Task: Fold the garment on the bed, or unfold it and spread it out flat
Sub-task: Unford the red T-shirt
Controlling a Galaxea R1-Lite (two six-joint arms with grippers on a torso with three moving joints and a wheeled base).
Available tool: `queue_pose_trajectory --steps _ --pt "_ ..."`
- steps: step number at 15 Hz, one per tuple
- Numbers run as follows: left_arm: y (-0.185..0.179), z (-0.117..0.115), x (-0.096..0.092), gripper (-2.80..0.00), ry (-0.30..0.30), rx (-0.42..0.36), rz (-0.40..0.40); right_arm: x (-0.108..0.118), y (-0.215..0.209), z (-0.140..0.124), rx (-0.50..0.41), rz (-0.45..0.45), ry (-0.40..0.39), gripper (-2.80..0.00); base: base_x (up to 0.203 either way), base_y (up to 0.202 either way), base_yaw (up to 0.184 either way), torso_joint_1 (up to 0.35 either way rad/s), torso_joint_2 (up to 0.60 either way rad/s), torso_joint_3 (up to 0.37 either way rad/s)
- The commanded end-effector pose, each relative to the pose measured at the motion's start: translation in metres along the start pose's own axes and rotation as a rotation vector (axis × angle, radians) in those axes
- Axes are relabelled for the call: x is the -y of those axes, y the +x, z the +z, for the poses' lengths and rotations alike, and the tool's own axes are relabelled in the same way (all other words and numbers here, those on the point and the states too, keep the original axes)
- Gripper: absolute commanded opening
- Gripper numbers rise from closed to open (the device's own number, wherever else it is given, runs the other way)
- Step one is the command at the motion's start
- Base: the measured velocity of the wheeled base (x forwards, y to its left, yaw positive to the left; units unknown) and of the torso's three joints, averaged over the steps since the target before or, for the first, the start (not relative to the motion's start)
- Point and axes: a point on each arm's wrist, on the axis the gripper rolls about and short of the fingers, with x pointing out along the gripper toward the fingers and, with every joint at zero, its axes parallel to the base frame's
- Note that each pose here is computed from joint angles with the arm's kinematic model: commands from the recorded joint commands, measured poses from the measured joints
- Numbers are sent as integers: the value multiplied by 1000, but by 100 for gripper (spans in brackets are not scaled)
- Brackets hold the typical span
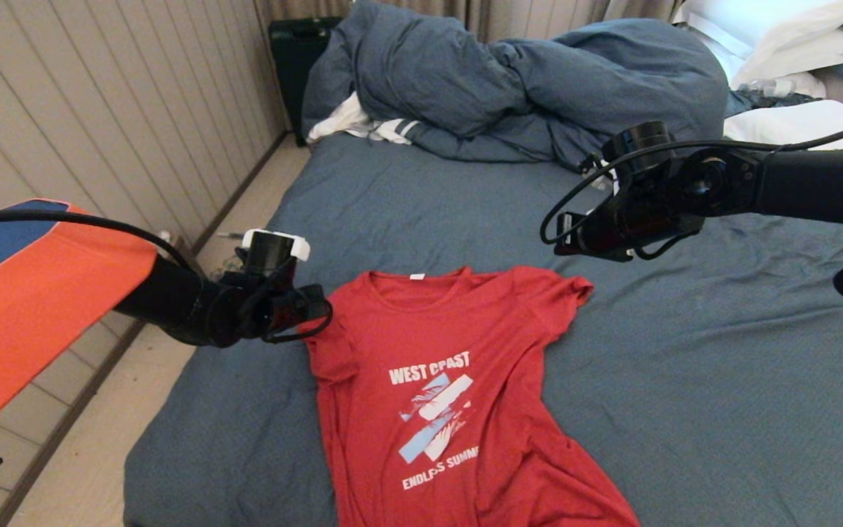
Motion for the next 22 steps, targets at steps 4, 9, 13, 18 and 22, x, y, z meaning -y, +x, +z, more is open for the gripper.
queue_pose_trajectory --steps 4,9,13,18,22 --pt "35 -15 3 0 10 -36 19 1 7 -3 -18 -5 1 -280 0 0 0 0 0 0" --pt "36 -15 1 -280 10 -36 24 0 9 -4 -21 -4 0 -280 0 0 0 0 0 0" --pt "32 -8 -4 -280 -5 -19 29 0 9 -4 -22 -3 -1 -280 0 0 0 0 0 0" --pt "2 3 -11 -280 -11 4 30 0 9 -5 -21 -4 -1 -280 0 0 0 0 0 0" --pt "-7 10 -29 -280 30 55 39 0 10 -5 -24 -5 0 -280 0 0 0 0 0 0"
